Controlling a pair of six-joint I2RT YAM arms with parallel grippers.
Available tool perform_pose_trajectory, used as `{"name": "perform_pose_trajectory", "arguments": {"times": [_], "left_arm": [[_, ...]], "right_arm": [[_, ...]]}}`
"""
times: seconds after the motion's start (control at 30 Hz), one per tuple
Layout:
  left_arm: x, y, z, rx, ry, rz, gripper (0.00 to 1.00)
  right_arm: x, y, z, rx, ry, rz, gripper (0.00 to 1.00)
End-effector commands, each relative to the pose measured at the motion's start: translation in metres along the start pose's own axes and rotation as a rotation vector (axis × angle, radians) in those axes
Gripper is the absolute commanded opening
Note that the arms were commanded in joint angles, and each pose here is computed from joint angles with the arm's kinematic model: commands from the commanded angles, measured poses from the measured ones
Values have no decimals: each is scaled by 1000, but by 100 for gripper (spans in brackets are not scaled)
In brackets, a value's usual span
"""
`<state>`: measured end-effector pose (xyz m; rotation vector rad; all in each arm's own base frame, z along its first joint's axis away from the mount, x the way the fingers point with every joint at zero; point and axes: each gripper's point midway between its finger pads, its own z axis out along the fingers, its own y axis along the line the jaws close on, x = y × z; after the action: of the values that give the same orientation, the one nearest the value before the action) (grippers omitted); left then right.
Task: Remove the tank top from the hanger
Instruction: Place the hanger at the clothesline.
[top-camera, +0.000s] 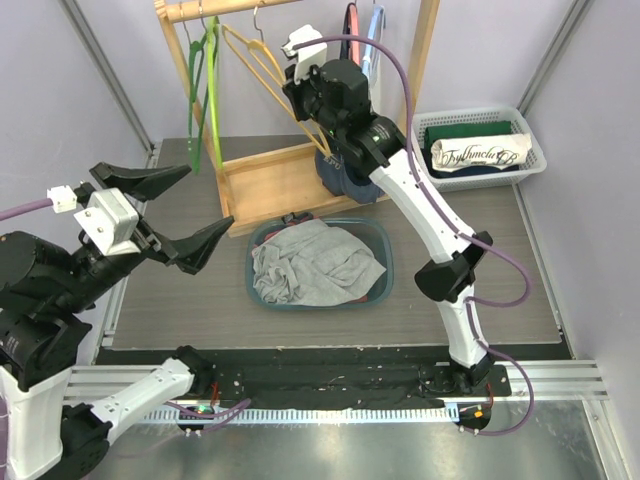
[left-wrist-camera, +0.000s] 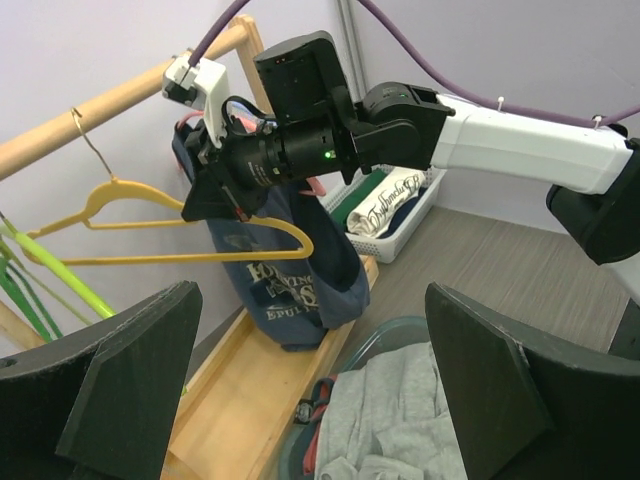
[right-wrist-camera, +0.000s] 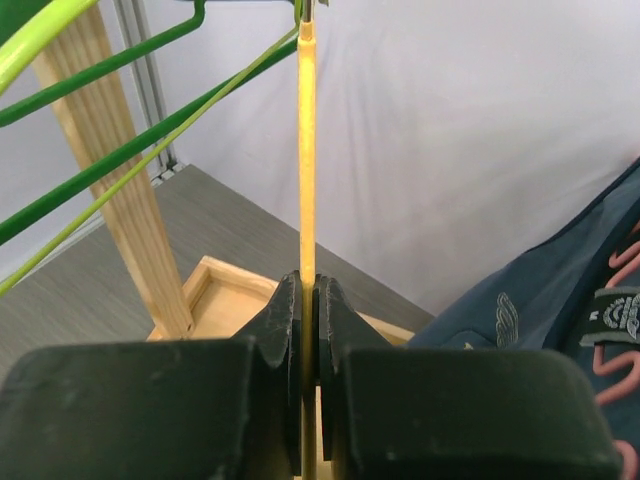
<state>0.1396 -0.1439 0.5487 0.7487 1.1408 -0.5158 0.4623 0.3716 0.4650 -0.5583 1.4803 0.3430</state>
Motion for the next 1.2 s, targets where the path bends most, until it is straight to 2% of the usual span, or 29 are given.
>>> {"name": "perform_pose_trajectory", "arguments": {"times": [0.0,0.13,0.4,1.17], "left_arm": [[-1,7,-6,-45,-10,35,100],[0,7,-16,-65,-46,64,100],[15,9,-16,-89,-13,57,100],[7,11,-15,-109,-61,24,100]], "right_arm": [[-65,-33,-3,81,-234,48,1],[-74,-47,4,93,-300,73,1],[-72,-67,18,77,-351,127,1],[-16,-62,50,26,-239,165,1]]}}
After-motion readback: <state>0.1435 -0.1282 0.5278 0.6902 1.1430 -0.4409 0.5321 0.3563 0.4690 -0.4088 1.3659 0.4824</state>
